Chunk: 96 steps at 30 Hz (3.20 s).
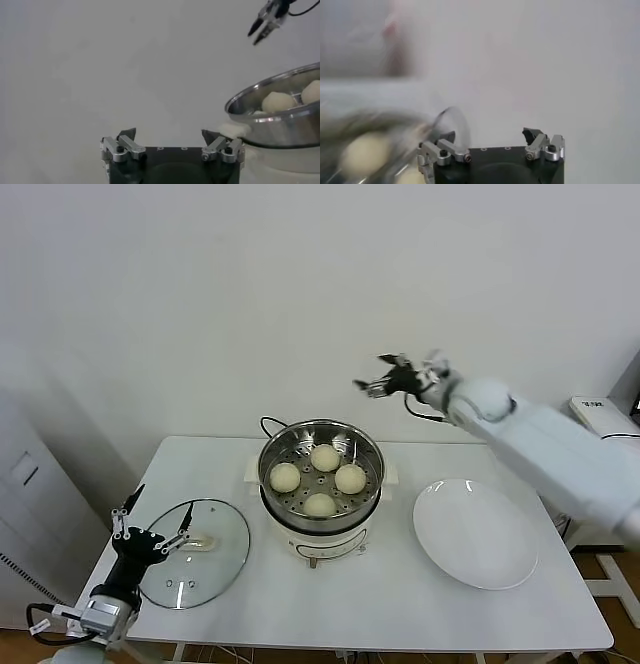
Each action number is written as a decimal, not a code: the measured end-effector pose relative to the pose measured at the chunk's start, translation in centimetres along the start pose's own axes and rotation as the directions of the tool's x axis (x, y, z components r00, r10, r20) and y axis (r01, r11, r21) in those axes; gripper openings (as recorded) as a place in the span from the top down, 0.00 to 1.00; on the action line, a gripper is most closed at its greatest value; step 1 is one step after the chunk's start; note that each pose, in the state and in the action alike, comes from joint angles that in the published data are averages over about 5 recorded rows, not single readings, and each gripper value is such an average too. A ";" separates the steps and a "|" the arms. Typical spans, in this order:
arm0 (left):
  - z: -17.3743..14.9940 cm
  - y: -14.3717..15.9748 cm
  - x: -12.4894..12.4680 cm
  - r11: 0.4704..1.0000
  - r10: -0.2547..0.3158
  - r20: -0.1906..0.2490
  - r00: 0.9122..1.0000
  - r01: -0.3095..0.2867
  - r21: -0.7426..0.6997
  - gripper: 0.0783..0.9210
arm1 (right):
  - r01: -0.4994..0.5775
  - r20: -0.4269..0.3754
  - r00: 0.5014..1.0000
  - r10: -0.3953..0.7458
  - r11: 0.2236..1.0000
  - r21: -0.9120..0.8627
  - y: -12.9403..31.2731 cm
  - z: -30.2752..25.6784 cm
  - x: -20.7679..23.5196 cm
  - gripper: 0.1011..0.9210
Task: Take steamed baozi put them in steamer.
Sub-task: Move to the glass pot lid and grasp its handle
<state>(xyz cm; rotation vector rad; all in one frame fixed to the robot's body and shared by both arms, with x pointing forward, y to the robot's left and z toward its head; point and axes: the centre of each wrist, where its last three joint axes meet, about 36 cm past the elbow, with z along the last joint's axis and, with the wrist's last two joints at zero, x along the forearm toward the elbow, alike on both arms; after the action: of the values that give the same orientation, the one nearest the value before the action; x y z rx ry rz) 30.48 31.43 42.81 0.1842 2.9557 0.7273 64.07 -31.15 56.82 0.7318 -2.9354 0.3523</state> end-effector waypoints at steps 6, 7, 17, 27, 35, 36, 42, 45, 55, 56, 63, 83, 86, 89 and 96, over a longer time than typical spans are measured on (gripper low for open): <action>0.1 -0.1 0.2 1.000 -0.014 0.005 1.000 0.014 -0.013 0.12 | -0.194 0.047 0.977 0.210 0.954 -0.229 0.2 7.7 5.5 0.12; 0.1 -0.1 0.3 1.000 -0.017 0.006 1.000 0.017 -0.018 0.12 | -0.215 0.052 0.970 0.237 0.941 -0.260 0.5 8.7 6.5 0.12; 1.4 0.1 1.1 0.992 -0.051 0.031 0.998 0.054 -0.115 0.12 | -0.380 0.048 0.894 0.445 0.812 -0.444 6.0 17.3 19.3 0.12; 5.4 0.2 2.6 0.898 -0.028 0.079 0.996 0.060 -0.435 0.12 | -0.492 -0.027 0.840 0.543 0.739 -0.460 12.1 20.1 29.5 0.12; 9.9 -0.6 3.0 0.729 0.062 0.031 0.998 -0.024 -0.684 0.12 | -0.535 -0.054 0.819 0.571 0.726 -0.432 14.4 20.1 33.3 0.12; 10.3 -0.6 3.0 0.711 0.072 0.023 0.997 -0.035 -0.703 0.12 | -0.539 -0.056 0.816 0.575 0.724 -0.429 14.6 20.1 33.7 0.12; 12.4 -0.7 2.1 0.627 0.102 -0.036 0.994 -0.093 -0.773 0.12 | -0.555 -0.072 0.810 0.582 0.721 -0.415 15.4 20.2 35.2 0.12; 13.1 -0.6 1.5 0.595 0.107 -0.062 0.992 -0.113 -0.796 0.12 | -0.561 -0.078 0.808 0.585 0.720 -0.409 15.6 20.2 35.7 0.12; 14.6 -0.9 -0.7 0.528 0.111 -0.121 0.986 -0.162 -0.834 0.12 | -0.580 -0.090 0.797 0.597 0.716 -0.390 15.9 20.3 37.2 0.12; 14.7 -0.9 -0.9 0.523 0.109 -0.124 0.986 -0.163 -0.836 0.12 | -0.580 -0.090 0.797 0.597 0.716 -0.388 15.9 20.3 37.3 0.12; 15.1 -1.0 -2.5 0.497 0.101 -0.140 0.985 -0.171 -0.850 0.12 | -0.584 -0.090 0.795 0.600 0.717 -0.380 16.1 20.1 37.7 0.12; 16.6 -1.9 -6.3 0.481 0.082 -0.145 0.986 -0.166 -0.861 0.38 | -0.604 -0.099 0.782 0.615 0.710 -0.362 16.4 20.3 39.2 0.12; 16.9 -2.1 -6.2 0.494 0.079 -0.136 0.987 -0.158 -0.855 0.48 | -0.606 -0.098 0.781 0.617 0.710 -0.358 16.3 20.3 39.4 0.12; 17.0 -2.2 -6.1 0.511 0.073 -0.123 0.990 -0.143 -0.847 0.58 | -0.608 -0.095 0.779 0.620 0.710 -0.356 16.2 20.3 39.5 0.12; 16.8 -1.8 -5.6 0.548 0.054 -0.103 0.993 -0.116 -0.829 0.82 | -0.607 -0.088 0.780 0.620 0.715 -0.347 16.0 20.1 39.7 0.12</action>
<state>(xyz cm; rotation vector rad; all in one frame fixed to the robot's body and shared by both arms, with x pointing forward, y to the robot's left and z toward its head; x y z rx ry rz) 37.86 36.73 27.51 0.2172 2.2776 2.0761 20.86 -40.24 40.04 -0.3183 -3.0545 -0.1715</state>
